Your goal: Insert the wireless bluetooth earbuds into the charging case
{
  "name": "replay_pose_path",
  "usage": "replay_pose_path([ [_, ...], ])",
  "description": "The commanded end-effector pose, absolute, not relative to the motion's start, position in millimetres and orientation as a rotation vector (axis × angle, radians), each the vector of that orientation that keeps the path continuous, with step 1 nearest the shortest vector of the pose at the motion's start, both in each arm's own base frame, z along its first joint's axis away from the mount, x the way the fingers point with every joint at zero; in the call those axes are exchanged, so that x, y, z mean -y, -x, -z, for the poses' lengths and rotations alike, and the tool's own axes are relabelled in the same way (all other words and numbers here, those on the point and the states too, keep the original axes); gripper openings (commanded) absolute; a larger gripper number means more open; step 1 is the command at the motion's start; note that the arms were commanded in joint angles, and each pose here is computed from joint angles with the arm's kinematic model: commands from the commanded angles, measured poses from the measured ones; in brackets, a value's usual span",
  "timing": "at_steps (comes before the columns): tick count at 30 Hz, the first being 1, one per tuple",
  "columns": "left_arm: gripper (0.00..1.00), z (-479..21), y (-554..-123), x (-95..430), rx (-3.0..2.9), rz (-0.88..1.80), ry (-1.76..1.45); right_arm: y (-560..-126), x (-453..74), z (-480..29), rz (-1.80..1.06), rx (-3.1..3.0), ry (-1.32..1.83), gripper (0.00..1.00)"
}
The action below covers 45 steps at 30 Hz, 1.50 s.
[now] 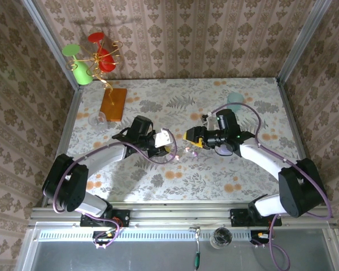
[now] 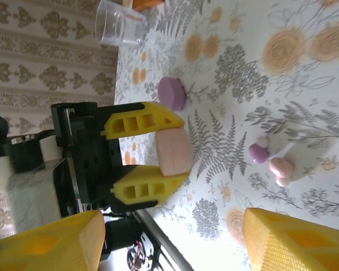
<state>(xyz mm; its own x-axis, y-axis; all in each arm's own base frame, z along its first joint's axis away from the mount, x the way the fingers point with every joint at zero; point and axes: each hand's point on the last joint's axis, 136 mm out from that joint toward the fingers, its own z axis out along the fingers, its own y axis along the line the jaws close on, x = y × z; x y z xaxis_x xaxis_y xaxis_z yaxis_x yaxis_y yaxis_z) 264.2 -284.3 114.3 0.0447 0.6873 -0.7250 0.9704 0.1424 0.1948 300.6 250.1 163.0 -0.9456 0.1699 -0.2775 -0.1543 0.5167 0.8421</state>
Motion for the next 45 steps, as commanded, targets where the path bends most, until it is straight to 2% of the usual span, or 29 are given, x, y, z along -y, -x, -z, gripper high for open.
replay_pose_path([
  [1, 0.32, -140, -262, 303, -1.597, 0.551, -1.582, -295, -265, -164, -1.485, -2.428, 0.048, 0.66],
  [19, 0.32, -162, -253, 334, -1.493, 0.615, -1.589, -294, -294, -152, -1.545, -2.457, 0.101, 0.58],
  [24, 0.33, -163, -248, 336, -1.481, 0.631, -1.602, -299, -294, -146, -1.542, -2.451, 0.057, 0.44],
  [28, 0.34, -161, -243, 333, -1.477, 0.63, -1.617, -300, -291, -147, -1.51, -2.443, 0.058, 0.41],
  [33, 0.34, -154, -240, 327, -1.5, 0.617, -1.636, -299, -285, -149, -1.442, -2.46, 0.059, 0.49],
  [35, 0.34, -150, -240, 326, -1.514, 0.61, -1.642, -299, -284, -150, -1.433, -2.46, 0.061, 0.49],
  [38, 0.34, -147, -240, 324, -1.525, 0.6, -1.65, -298, -283, -152, -1.429, -2.458, 0.064, 0.43],
  [45, 0.35, -142, -243, 325, -1.536, 0.592, -1.647, -297, -283, -156, -1.442, -2.449, 0.063, 0.23],
])
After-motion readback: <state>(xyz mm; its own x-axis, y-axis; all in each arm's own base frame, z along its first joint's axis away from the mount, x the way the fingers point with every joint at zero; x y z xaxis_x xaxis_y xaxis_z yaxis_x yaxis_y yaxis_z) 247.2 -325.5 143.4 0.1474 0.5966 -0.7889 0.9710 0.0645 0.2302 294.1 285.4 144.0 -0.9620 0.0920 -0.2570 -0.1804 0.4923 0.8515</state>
